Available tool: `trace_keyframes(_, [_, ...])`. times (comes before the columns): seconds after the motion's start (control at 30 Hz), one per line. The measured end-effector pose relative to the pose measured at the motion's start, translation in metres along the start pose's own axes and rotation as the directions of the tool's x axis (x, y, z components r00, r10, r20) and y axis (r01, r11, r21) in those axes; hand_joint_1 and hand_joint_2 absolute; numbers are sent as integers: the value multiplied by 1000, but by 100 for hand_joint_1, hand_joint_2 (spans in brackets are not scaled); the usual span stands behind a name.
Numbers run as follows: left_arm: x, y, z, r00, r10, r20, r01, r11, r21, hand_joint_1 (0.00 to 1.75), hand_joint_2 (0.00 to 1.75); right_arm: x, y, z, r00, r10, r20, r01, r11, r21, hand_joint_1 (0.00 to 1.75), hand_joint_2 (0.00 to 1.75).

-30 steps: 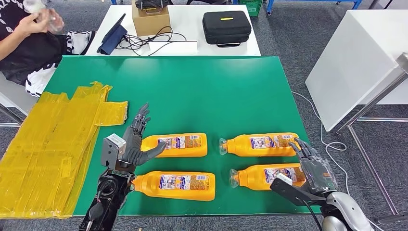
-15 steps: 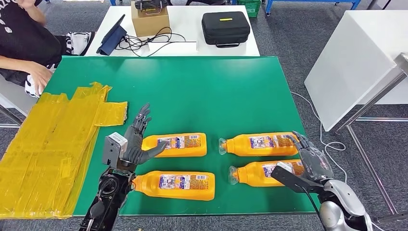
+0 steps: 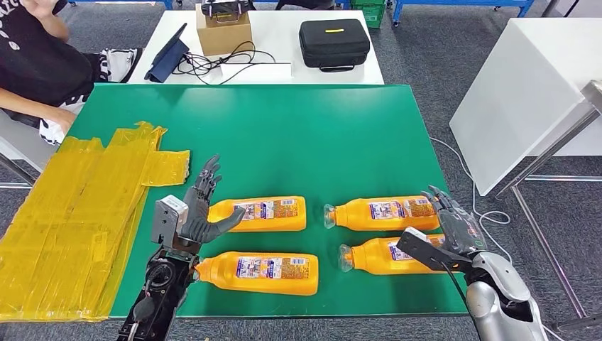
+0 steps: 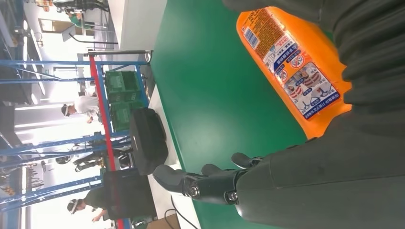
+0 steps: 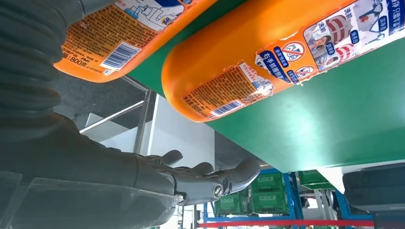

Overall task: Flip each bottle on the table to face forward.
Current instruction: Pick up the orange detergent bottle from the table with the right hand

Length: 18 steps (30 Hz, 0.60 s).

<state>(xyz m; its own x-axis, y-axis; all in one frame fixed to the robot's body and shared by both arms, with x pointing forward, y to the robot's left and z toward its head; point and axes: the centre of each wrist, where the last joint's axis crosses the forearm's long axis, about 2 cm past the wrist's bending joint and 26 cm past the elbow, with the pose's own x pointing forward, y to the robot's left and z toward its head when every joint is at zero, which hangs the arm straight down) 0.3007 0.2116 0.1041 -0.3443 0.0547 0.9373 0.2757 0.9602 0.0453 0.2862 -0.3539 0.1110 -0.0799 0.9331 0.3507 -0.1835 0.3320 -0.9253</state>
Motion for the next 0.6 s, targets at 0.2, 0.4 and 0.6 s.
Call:
trace_keyframes(0.2, [-4, -1, 0, 1000, 6, -9, -6, 1000, -5, 0, 175, -4, 7, 7, 1000, 3, -8, -3, 1000, 28, 0, 175])
trace_keyframes(0.4, [-8, -1, 1, 1000, 11, -14, -11, 1000, -4, 0, 175, -2, 15, 25, 998, -11, 54, 8, 999, 53, 0, 175])
trace_keyframes(0.6, [-10, 0, 2, 1000, 13, -20, -13, 1000, -2, 0, 175, 1, 28, 46, 994, -25, 104, 13, 993, 115, 0, 175])
